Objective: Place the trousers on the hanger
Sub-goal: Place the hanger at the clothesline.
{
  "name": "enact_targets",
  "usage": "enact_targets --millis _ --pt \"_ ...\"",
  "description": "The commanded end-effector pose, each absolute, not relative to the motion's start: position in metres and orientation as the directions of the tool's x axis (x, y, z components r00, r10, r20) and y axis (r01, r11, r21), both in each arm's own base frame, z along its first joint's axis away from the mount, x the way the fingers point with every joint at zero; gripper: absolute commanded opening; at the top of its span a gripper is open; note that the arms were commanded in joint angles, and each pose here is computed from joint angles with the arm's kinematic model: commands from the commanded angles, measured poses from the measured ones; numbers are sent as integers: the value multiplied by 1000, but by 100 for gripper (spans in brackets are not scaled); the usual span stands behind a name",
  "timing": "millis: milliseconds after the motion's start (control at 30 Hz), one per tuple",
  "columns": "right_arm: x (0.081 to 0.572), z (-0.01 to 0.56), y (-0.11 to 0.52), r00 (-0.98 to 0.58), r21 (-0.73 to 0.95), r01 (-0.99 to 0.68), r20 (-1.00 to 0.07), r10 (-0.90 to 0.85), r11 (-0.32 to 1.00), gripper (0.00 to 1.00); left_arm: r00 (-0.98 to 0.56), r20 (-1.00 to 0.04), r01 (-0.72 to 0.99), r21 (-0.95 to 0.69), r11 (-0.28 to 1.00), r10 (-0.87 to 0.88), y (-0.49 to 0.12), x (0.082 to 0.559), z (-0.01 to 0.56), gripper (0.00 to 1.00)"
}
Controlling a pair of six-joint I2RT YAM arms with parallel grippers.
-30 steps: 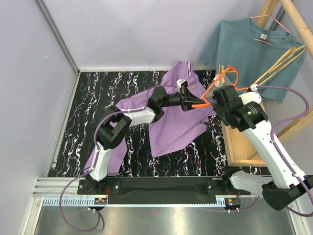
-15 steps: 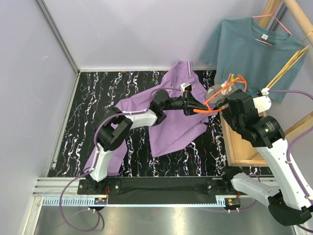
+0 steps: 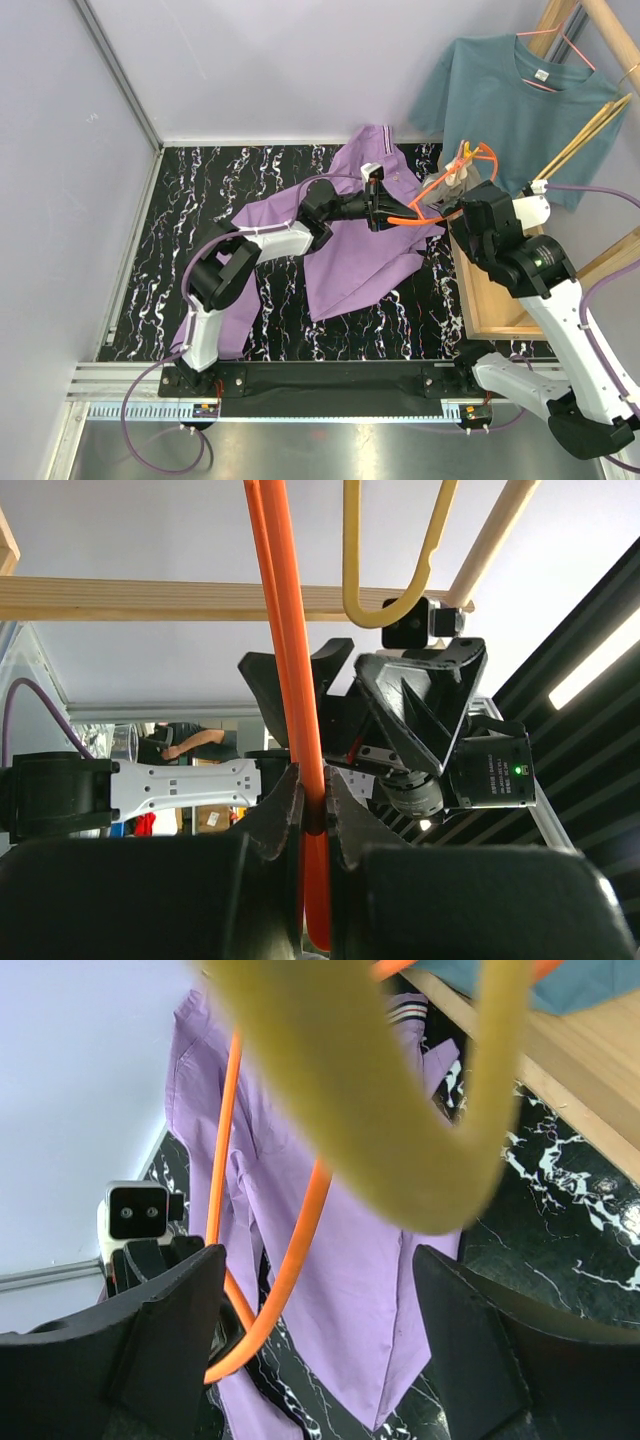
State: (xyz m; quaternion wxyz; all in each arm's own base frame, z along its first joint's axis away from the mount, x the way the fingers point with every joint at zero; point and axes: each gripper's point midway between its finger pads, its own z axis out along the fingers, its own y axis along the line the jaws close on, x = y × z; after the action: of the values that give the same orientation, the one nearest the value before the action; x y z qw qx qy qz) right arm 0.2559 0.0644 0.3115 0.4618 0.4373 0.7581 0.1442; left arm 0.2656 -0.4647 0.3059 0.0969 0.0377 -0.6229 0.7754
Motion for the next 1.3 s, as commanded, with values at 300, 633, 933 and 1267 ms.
enact_targets --millis 300,633,933,1267 --pt "286 316 67 -87 673 529 -562 823 516 64 -974 127 -185 -927 -325 189 -439 218 381 0" --pt "279 334 72 -76 744 478 -494 866 467 0 -972 176 -208 -951 -228 154 -444 225 348 28" --pt "261 336 57 -58 716 534 -499 865 449 0 -993 -85 33 -871 490 -85 -370 260 241 54" --pt "244 321 54 -110 642 623 -494 862 447 0 -755 -656 407 -474 781 -4 -328 254 289 61"
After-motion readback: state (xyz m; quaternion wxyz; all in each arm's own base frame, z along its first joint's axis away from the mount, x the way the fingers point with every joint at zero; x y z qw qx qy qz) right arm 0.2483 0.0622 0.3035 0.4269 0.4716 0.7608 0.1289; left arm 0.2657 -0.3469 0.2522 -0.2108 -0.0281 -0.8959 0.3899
